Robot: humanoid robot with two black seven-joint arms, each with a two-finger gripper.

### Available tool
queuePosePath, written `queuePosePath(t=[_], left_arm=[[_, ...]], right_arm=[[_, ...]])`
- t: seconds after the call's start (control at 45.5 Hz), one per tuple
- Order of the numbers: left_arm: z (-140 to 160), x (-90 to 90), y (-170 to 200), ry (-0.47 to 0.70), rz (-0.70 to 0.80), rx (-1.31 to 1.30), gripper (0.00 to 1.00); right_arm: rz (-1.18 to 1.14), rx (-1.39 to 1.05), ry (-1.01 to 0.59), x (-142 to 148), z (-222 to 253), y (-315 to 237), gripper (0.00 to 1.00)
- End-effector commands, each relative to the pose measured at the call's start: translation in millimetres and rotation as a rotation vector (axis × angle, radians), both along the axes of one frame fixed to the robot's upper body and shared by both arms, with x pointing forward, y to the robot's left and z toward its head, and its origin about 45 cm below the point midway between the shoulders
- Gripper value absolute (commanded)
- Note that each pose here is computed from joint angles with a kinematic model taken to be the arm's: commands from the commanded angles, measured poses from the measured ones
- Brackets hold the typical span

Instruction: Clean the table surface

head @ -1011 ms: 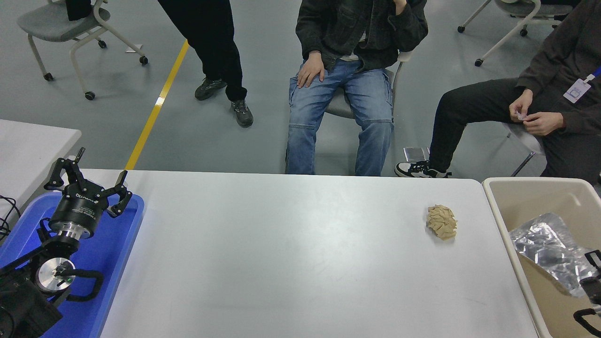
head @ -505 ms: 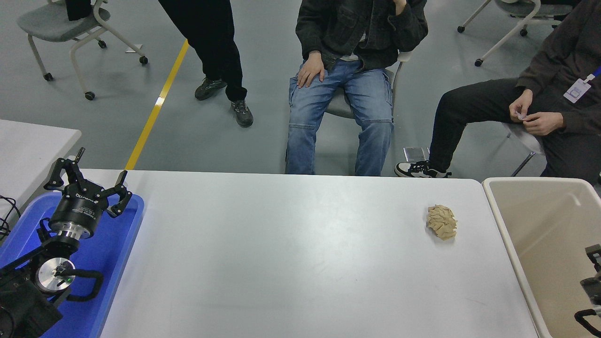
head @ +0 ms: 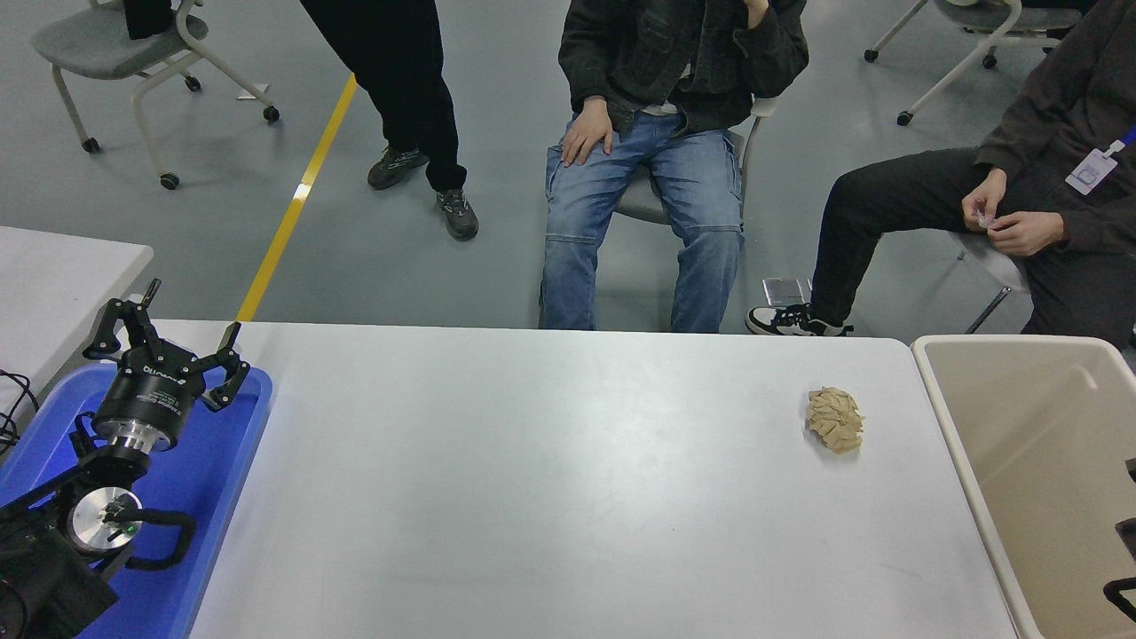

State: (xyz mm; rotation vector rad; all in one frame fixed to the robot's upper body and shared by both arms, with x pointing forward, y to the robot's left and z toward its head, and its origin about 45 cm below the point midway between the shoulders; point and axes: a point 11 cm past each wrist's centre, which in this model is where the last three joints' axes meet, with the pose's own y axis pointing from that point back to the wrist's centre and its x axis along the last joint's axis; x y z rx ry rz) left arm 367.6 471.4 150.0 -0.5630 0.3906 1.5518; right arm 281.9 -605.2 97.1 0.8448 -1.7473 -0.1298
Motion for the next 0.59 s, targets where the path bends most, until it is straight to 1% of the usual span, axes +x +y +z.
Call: queuePosePath(t=[0.0,0.088,0.198,0.242,0.308,0.418,0.571], left_arm=[[0.0,-0.1,0.3,0.000,0.001,0.001,1.00],[0.0,0.1,-0.2,0.000,0.000,0.000,1.00],[0.0,-0.1,0.3,0.000,0.001,0.001,1.00],[0.0,0.1,-0.2,0.000,0.000,0.000,1.00],[0.0,0.1,-0.2,0.000,0.000,0.000,1.00],[0.0,0.1,-0.2,0.000,0.000,0.000,1.00],[0.0,0.1,-0.2,0.000,0.000,0.000,1.00]], right_arm=[[-0.097,0.159,-0.158,2.1,11.6,-9.1,0.99],[-0.138,0.277,-0.284,12.6,22.8,-6.9,0.99],[-0.134,0.401,-0.397,25.1,39.9,-2.8,0.99],[-0.117,0.439,-0.414,26.2,44.8,-4.9,0.99],[-0.063,0.541,-0.453,36.1,51.9,0.9,1.00],[-0.006,0.740,-0.584,53.3,65.5,14.3,1.00],[0.064,0.877,-0.685,69.6,74.2,32.8,1.00]])
